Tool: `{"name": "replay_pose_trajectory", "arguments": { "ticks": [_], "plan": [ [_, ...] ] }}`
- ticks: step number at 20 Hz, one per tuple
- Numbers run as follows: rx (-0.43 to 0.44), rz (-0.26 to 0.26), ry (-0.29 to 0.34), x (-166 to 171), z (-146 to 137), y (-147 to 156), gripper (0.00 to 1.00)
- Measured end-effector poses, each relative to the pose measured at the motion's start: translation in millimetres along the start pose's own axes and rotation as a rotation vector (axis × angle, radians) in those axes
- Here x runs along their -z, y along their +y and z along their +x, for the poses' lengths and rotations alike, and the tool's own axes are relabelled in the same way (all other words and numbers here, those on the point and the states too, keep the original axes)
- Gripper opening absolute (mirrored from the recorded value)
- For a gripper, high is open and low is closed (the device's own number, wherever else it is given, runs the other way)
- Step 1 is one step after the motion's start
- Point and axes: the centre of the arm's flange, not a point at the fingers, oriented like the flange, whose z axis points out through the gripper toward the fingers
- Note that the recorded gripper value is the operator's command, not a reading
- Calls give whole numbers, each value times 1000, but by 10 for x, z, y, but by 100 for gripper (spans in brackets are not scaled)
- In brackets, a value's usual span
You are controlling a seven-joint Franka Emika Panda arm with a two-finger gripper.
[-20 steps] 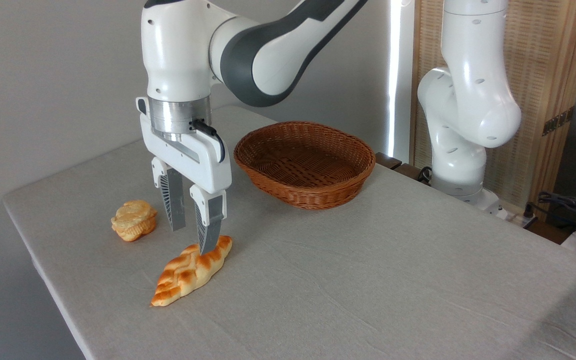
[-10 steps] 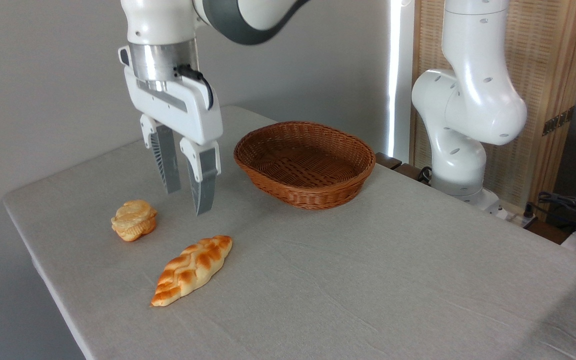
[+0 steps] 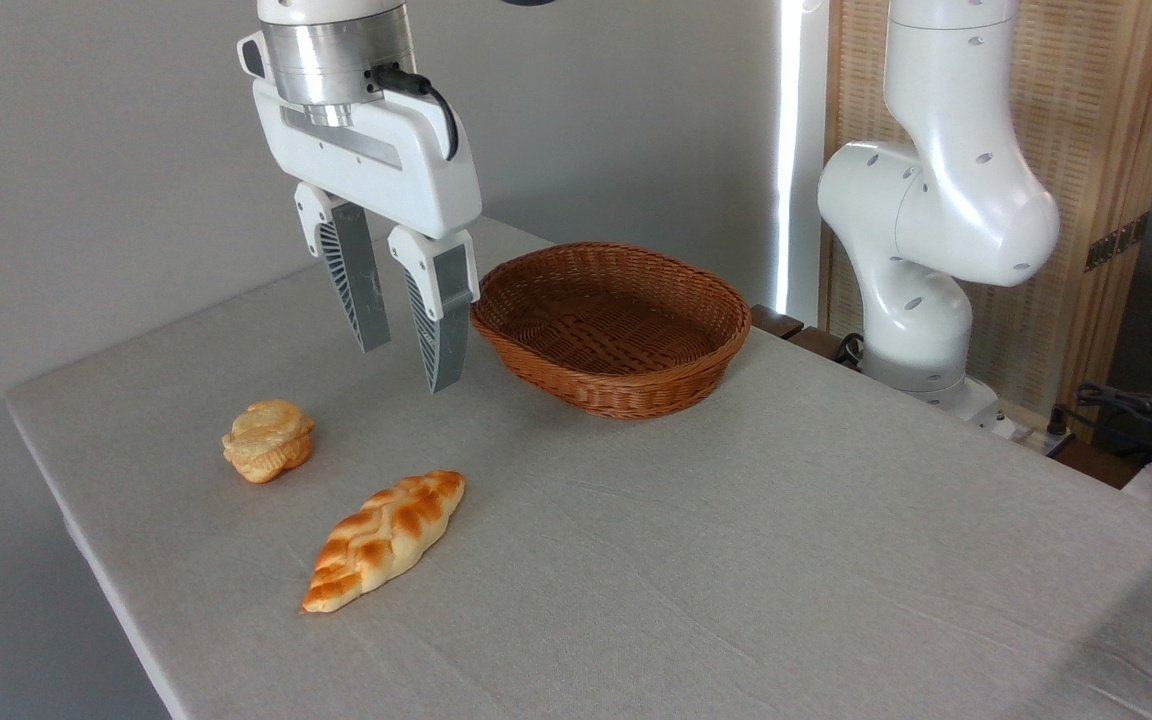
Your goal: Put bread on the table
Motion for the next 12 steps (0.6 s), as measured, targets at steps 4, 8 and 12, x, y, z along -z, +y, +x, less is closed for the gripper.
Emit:
{"name": "replay_pose_trajectory", "arguments": {
  "ticks": [4, 8, 12],
  "plan": [
    [0, -6, -9, 19, -30, -21, 100],
    [3, -8, -13, 26, -42, -29, 100],
    [9, -9, -15, 31, -62, -57, 100]
  ]
}}
